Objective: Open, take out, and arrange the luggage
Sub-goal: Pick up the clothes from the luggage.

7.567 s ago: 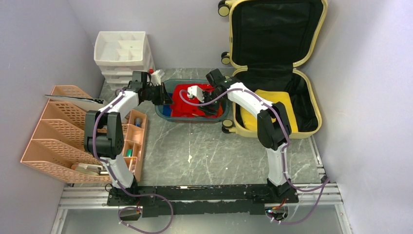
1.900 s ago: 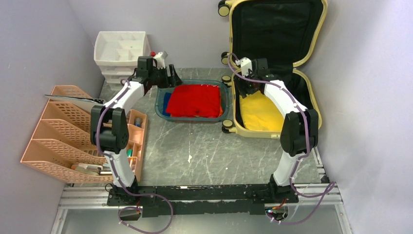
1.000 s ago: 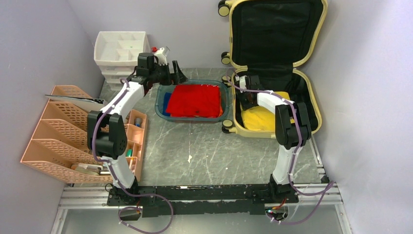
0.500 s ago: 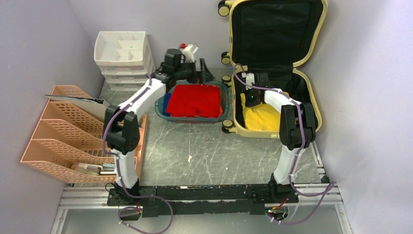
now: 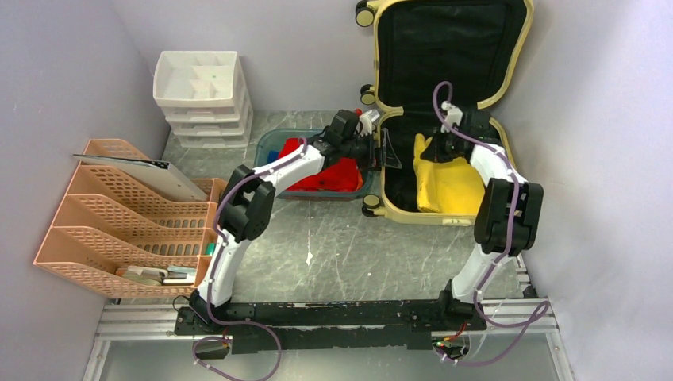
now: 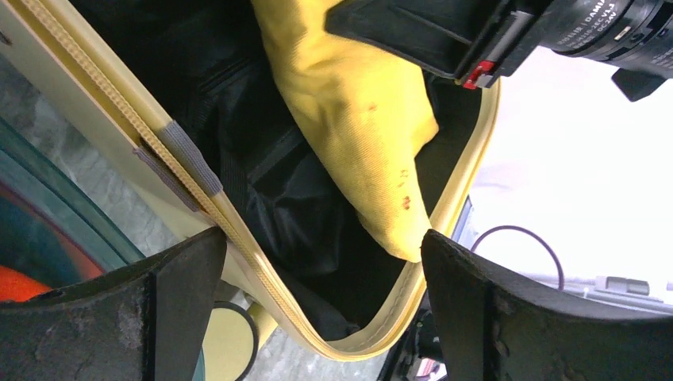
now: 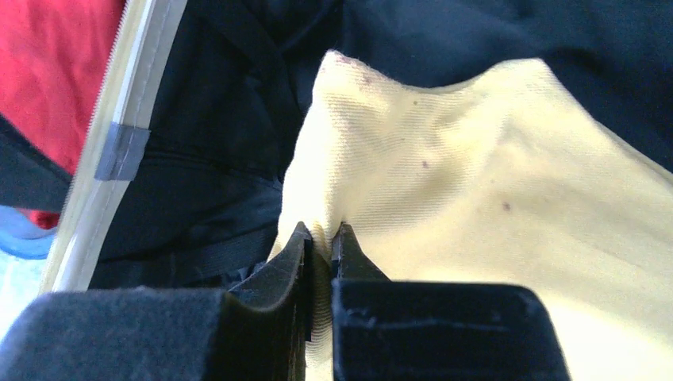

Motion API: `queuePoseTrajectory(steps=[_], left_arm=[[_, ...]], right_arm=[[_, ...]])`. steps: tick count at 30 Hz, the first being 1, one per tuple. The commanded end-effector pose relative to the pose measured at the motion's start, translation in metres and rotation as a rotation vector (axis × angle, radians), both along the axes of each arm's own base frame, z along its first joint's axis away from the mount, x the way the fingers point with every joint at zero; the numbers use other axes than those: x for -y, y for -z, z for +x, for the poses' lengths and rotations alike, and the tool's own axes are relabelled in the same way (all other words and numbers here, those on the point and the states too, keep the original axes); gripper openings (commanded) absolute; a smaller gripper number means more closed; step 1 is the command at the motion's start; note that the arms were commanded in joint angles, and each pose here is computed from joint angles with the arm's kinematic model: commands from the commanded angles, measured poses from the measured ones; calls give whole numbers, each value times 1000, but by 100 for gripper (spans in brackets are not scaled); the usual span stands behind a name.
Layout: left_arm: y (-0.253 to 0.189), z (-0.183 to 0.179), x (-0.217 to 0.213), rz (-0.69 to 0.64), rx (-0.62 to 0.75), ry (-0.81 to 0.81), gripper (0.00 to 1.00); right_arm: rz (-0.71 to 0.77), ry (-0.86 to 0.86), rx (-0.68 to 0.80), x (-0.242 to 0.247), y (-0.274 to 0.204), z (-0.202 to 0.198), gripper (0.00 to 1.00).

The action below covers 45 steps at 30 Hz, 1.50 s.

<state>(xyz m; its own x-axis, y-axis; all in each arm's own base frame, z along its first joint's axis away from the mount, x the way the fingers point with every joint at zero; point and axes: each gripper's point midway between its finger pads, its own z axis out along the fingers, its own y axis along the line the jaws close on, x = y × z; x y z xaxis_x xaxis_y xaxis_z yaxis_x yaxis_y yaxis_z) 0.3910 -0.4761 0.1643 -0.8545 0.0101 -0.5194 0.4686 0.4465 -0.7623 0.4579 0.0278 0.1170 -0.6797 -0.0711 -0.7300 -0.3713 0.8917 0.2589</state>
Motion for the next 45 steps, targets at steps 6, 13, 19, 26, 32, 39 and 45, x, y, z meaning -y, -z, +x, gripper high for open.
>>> queuePoseTrajectory(steps=[6,13,19,26,32,39,45], left_arm=[[-40,-2,42,-119,90,35,97],[-33,-9,70,-46,177,27,97],[-48,4,49,136,321,-86,97],[-92,2,28,152,428,-98,97],[-98,7,15,205,478,-134,97],[-87,-2,34,141,418,-90,97],[-56,6,30,239,417,-135,97]], right_arm=[[238,-78,132,-9,-68,8,0],[253,-50,122,-17,-66,17,0],[206,-1,135,-14,-64,27,0],[222,-26,139,-31,-68,32,0],[236,-60,167,-51,-83,35,0],[256,-92,191,-76,-99,37,0],[272,-108,187,-88,-104,38,0]])
